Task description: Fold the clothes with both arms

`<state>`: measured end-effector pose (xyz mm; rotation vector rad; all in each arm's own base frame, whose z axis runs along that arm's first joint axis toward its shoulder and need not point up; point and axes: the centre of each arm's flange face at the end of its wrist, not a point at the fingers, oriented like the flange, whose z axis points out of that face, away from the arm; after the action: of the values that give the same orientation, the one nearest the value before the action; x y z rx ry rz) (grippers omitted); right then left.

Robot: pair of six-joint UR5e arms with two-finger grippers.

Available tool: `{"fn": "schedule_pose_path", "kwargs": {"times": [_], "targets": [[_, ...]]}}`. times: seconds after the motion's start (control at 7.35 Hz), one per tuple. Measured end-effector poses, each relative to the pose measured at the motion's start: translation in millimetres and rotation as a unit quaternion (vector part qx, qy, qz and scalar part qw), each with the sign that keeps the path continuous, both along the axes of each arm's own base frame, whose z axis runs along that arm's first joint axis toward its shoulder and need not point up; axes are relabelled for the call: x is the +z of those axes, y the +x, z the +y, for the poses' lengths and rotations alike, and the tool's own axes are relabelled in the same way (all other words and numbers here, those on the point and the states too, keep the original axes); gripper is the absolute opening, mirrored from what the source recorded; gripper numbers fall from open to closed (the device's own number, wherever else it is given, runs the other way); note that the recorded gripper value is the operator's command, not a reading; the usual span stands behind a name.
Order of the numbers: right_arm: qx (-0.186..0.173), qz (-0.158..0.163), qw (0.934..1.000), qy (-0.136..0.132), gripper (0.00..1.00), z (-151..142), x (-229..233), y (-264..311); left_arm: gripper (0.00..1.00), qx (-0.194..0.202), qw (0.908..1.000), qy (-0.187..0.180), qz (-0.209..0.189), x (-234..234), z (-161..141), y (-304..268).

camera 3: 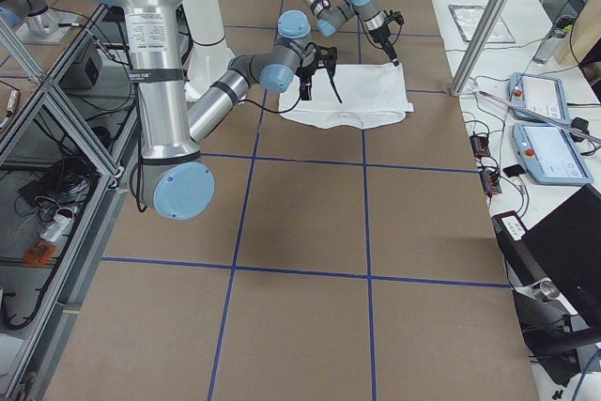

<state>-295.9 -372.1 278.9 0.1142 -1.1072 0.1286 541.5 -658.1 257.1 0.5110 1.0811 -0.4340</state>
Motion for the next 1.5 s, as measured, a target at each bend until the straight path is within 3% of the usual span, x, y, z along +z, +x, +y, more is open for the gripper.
{"fn": "schedule_pose_path", "kwargs": {"times": [0.41, 0.82, 1.22, 1.5], "targets": [[-0.003, 0.012, 0.9997, 0.021, 1.00, 14.6, -4.9, -34.5, 1.00, 0.009, 0.9999, -0.007, -0.011, -4.2, -16.2, -36.2], [-0.018, 0.062, 0.9959, 0.064, 1.00, 43.0, -12.3, -102.4, 1.00, 0.065, 0.9971, -0.041, -0.004, 10.9, 41.0, -103.3], [-0.034, 0.145, 0.9824, 0.114, 1.00, 53.2, -47.7, -207.5, 1.00, 0.108, 0.9924, -0.060, 0.006, 22.5, 114.9, -162.0], [-0.072, 0.193, 0.9635, 0.170, 1.00, 71.9, -36.2, -247.1, 1.00, 0.122, 0.9903, -0.064, 0.012, 26.4, 135.4, -173.6]]}}
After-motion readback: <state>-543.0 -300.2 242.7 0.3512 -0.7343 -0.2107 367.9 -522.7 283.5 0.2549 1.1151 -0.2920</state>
